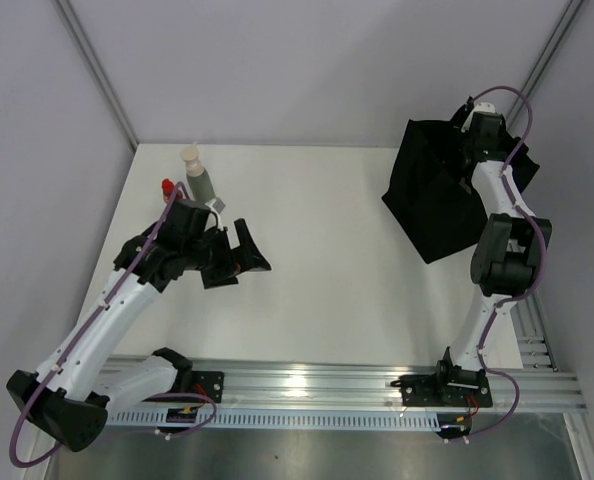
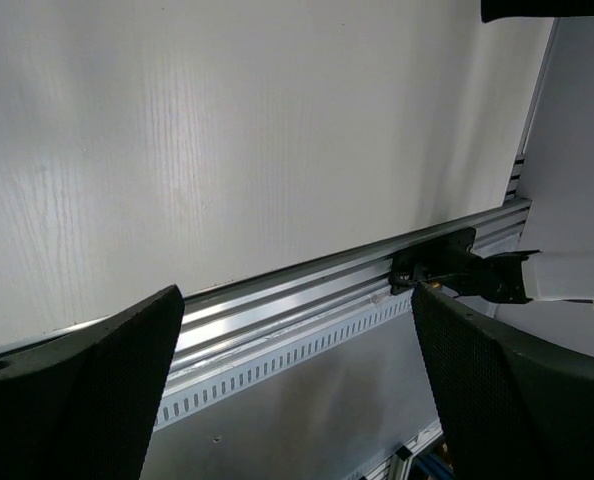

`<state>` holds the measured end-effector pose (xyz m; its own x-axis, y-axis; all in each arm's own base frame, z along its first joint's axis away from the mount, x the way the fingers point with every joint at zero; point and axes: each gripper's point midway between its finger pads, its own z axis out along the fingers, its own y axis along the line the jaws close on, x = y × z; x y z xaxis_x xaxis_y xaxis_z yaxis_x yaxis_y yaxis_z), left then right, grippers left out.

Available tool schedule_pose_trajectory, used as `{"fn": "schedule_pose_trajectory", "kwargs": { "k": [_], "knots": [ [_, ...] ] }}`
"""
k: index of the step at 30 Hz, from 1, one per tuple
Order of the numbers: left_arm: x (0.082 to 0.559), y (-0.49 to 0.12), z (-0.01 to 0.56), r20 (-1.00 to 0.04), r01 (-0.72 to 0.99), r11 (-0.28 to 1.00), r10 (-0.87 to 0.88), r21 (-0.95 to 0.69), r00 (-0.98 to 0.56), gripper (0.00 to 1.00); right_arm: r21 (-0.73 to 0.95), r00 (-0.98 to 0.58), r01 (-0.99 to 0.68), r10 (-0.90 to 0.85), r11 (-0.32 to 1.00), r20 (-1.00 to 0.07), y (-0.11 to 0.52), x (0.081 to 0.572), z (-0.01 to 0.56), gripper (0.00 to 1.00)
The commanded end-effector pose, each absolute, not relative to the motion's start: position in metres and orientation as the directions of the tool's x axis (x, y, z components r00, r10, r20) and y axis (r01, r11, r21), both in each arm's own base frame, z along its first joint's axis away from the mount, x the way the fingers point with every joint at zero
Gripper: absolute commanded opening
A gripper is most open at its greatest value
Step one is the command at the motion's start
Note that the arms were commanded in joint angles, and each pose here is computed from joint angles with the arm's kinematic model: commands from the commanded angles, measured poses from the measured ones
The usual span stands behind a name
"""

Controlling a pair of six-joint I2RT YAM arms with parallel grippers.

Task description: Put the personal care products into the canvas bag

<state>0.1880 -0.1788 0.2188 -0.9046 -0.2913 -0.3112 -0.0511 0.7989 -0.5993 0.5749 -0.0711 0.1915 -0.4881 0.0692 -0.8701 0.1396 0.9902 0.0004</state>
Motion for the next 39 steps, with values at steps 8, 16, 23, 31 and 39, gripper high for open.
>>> {"fn": "schedule_pose_trajectory", "kwargs": {
  "k": [8, 16, 23, 31, 39],
  "knots": [
    [0.196, -0.174, 0.234, -0.357, -0.053, 0.790, -0.334, -0.610, -0.872, 0.99, 0.029, -0.362, 0.162, 0.086, 0.986, -0.928, -0.076, 0.595, 0.240, 0.58],
    [0.190, -0.164, 0.235, -0.375, -0.053, 0.805, -0.332, -0.592, -0.865, 0.99, 0.050, -0.384, 0.166, 0.111, 0.985, -0.917, -0.072, 0.585, 0.248, 0.69],
    [0.198, -0.143, 0.246, -0.459, -0.068, 0.840, -0.360, -0.539, -0.812, 0.99, 0.117, -0.325, 0.196, 0.177, 0.974, -0.929, -0.066, 0.562, 0.310, 0.68],
    [0.261, -0.086, 0.282, -0.661, -0.217, 0.873, -0.476, -0.438, -0.581, 0.99, 0.169, -0.188, 0.074, 0.180, 0.983, -0.965, 0.049, 0.508, 0.404, 0.69],
    [0.347, -0.008, 0.313, -0.777, -0.435, 0.843, -0.494, -0.317, -0.390, 0.98, 0.185, -0.221, -0.236, 0.133, 0.954, -0.966, 0.178, 0.473, 0.394, 0.70]
  ]
}}
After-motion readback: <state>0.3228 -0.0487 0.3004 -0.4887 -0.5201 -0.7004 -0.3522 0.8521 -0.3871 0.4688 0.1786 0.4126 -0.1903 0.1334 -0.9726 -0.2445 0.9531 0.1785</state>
